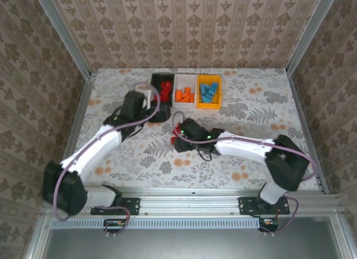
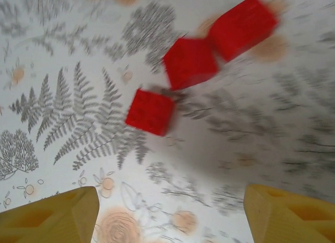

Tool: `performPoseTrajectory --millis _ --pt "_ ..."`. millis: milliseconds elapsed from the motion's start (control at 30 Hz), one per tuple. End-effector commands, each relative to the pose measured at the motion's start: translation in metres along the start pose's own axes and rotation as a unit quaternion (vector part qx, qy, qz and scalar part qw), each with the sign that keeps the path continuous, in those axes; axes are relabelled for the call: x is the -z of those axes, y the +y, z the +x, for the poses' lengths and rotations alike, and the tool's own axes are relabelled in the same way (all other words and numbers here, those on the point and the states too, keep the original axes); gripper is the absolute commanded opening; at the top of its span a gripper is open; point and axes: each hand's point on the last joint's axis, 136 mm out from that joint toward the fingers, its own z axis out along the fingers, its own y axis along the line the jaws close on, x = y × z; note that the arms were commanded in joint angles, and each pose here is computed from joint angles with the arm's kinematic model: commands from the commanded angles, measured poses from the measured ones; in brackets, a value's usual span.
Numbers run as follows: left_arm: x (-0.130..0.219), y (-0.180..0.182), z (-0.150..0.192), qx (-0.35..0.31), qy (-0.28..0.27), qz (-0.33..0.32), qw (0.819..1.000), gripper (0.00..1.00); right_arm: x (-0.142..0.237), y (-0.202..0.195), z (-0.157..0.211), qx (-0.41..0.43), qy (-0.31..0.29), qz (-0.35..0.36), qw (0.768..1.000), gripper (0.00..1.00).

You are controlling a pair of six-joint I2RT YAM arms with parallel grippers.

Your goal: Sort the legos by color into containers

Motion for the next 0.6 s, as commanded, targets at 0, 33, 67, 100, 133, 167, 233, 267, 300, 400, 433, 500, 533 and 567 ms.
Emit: performPoseTrajectory --millis 0,33,67,100,133,167,233,267,300,400,433,500,533,567 --pt "0.002 0.06 0.063 0.123 0.023 -0.054 0.991 1.0 -0.026 0.009 0.002 -0.019 0.013 0.021 1.0 0.77" --pt "0.007 0.07 0.081 0.144 0.024 -0.06 0.987 1.0 -0.035 0.009 0.0 -0.022 0.014 0.029 0.999 0.78" --pt "0.011 0.076 0.094 0.161 0.024 -0.061 0.985 1.0 -0.044 0.008 0.0 -0.023 0.016 0.039 0.999 0.78" --pt "0.015 0.08 0.106 0.172 0.021 -0.059 0.983 1.0 -0.054 0.007 -0.002 -0.024 0.015 0.048 0.998 0.78" --pt "0.02 0.082 0.113 0.181 0.017 -0.056 0.982 1.0 -0.064 0.008 -0.003 -0.023 0.017 0.056 0.998 0.78" --pt "0.025 0.084 0.119 0.188 0.013 -0.056 0.981 1.0 -0.072 0.009 -0.005 -0.023 0.021 0.06 0.998 0.78" --pt "0.034 0.087 0.128 0.192 0.009 -0.057 0.98 1.0 -0.086 0.006 -0.007 -0.021 0.026 0.08 0.996 0.73" --pt "0.039 0.088 0.13 0.194 0.004 -0.058 0.979 1.0 -0.091 0.005 -0.009 -0.02 0.026 0.091 0.995 0.67" --pt "0.043 0.09 0.133 0.195 0.001 -0.062 0.979 1.0 -0.093 0.002 -0.009 -0.021 0.025 0.099 0.995 0.63" --pt "0.054 0.094 0.137 0.195 -0.016 -0.066 0.978 1.0 -0.094 -0.004 -0.017 -0.026 0.008 0.122 0.992 0.41" --pt "0.056 0.096 0.139 0.196 -0.021 -0.066 0.978 1.0 -0.094 -0.004 -0.018 -0.026 0.004 0.125 0.992 0.37" --pt "0.059 0.098 0.141 0.201 -0.031 -0.065 0.977 1.0 -0.091 -0.003 -0.024 -0.021 -0.005 0.125 0.992 0.3" --pt "0.059 0.099 0.143 0.202 -0.033 -0.063 0.977 1.0 -0.086 -0.002 -0.03 -0.018 -0.014 0.126 0.992 0.28" --pt "0.059 0.1 0.144 0.205 -0.036 -0.063 0.976 1.0 -0.08 -0.001 -0.035 -0.012 -0.021 0.128 0.991 0.28"
